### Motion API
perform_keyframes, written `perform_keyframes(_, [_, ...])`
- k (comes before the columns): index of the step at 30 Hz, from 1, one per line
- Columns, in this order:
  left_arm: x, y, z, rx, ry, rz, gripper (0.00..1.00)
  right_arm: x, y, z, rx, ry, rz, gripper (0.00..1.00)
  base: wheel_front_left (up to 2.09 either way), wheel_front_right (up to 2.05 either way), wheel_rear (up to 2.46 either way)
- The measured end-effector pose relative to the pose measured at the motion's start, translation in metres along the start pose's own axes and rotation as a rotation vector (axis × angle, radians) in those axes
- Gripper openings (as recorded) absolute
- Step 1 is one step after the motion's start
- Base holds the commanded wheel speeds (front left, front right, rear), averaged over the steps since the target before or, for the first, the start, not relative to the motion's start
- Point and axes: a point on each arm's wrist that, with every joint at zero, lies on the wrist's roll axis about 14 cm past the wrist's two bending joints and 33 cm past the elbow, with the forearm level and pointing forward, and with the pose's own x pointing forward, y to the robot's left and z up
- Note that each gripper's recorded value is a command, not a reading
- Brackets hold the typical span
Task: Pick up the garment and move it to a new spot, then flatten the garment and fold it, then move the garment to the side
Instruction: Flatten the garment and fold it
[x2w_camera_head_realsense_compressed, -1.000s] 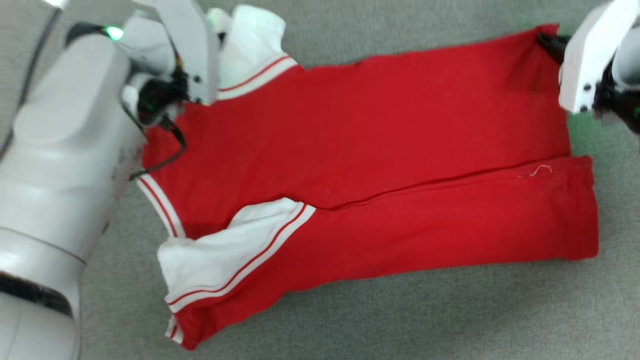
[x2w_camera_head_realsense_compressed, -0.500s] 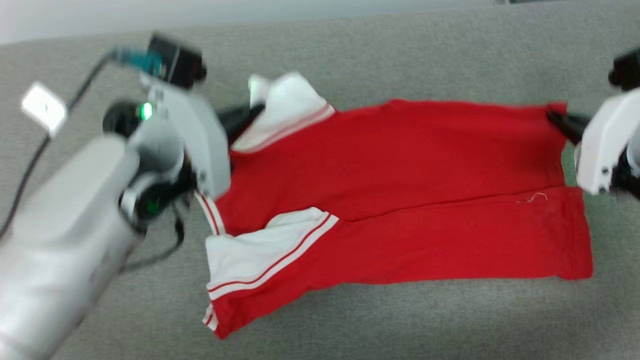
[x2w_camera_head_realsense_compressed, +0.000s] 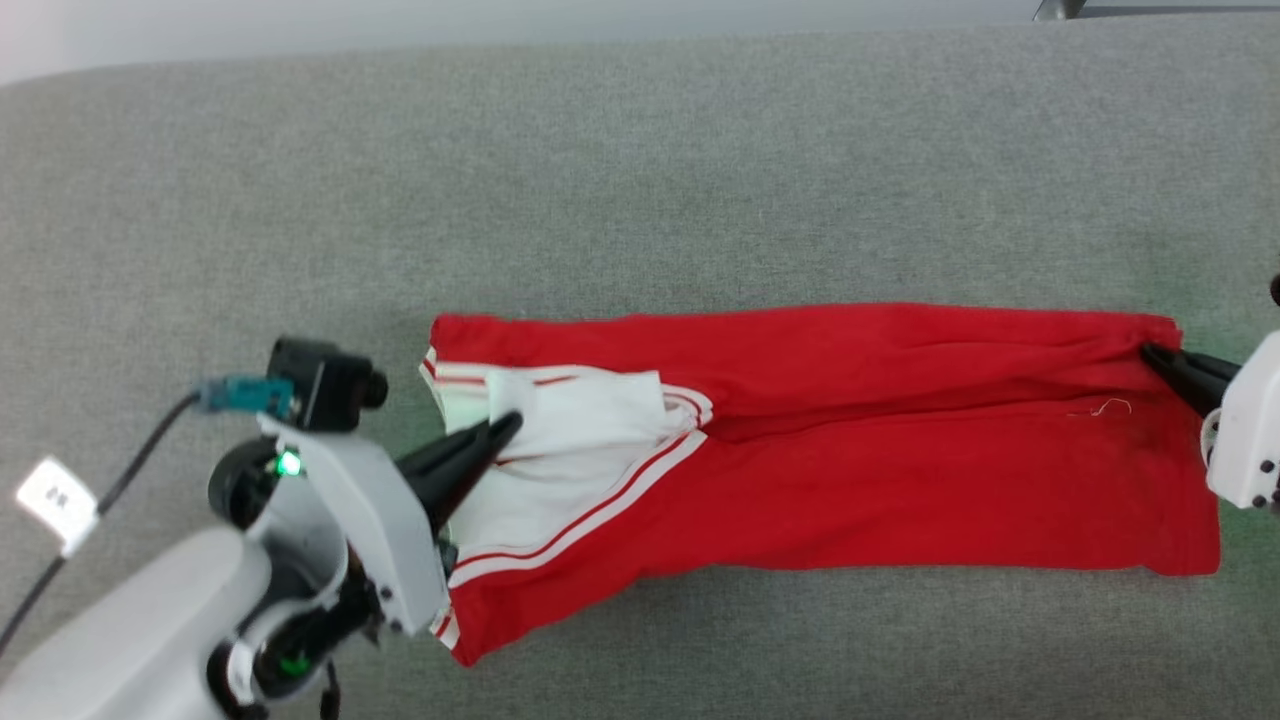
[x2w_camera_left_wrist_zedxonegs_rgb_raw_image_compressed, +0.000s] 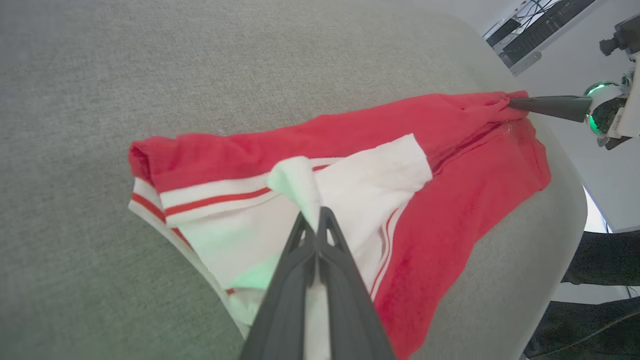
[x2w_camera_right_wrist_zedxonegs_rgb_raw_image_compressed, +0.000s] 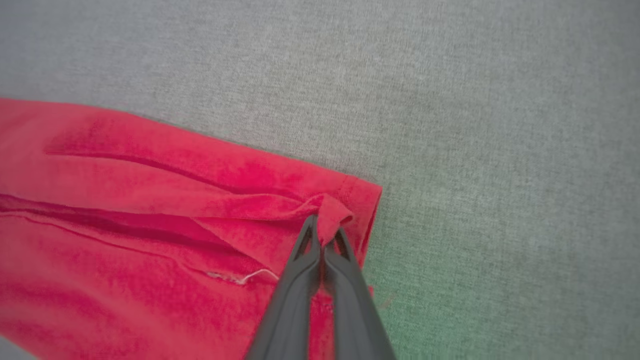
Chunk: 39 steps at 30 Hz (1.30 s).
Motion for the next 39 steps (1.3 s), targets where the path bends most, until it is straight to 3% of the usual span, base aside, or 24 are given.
perform_keyframes(7, [-0.001,0.002,-0.024,-0.025,0.026,0.031,0.00,0.005,-0.001,-0.017,0.024,0.038,-0.009,0.00,0.00,0.00,0.00])
perform_keyframes(9, [0.003,0.002,-0.027,-0.041,0.022,0.034,0.15,0.008,0.000,-0.019,0.026,0.040,-0.010,0.00,0.00,0.00,0.00])
perform_keyframes(12, [0.008,0.006,-0.031,-0.048,0.026,0.047,0.20,0.011,0.003,-0.019,0.033,0.034,-0.007,0.00,0.00,0.00,0.00])
perform_keyframes(13, [0.009,0.007,-0.031,-0.049,0.028,0.050,0.25,0.011,0.004,-0.018,0.034,0.031,-0.007,0.22,0.00,0.00,0.00])
perform_keyframes(14, [0.010,0.007,-0.031,-0.049,0.023,0.048,0.42,0.012,0.005,-0.018,0.035,0.028,-0.007,0.45,0.00,0.00,0.00])
perform_keyframes(15, [0.011,0.007,-0.030,-0.047,0.016,0.048,0.66,0.011,0.005,-0.017,0.037,0.021,-0.006,0.93,0.00,0.00,0.00])
perform_keyframes(16, [0.011,0.007,-0.028,-0.045,0.009,0.049,0.95,0.010,0.007,-0.015,0.044,0.012,-0.004,1.00,0.00,0.00,0.00])
perform_keyframes(17, [0.011,0.007,-0.026,-0.044,-0.002,0.051,1.00,0.009,0.009,-0.013,0.052,0.007,0.002,1.00,0.00,0.00,0.00])
perform_keyframes(24, [-0.005,0.006,-0.007,-0.045,-0.133,0.099,1.00,-0.013,0.008,-0.009,0.088,-0.015,-0.002,1.00,0.00,0.00,0.00])
perform_keyframes(33, [-0.041,-0.003,-0.042,-0.173,-0.231,0.207,1.00,-0.039,-0.005,-0.046,0.156,0.103,-0.046,1.00,0.00,0.00,0.00])
perform_keyframes(39, [-0.063,0.012,-0.064,-0.176,-0.278,0.349,1.00,-0.041,-0.002,-0.062,0.184,0.185,-0.046,1.00,0.00,0.00,0.00])
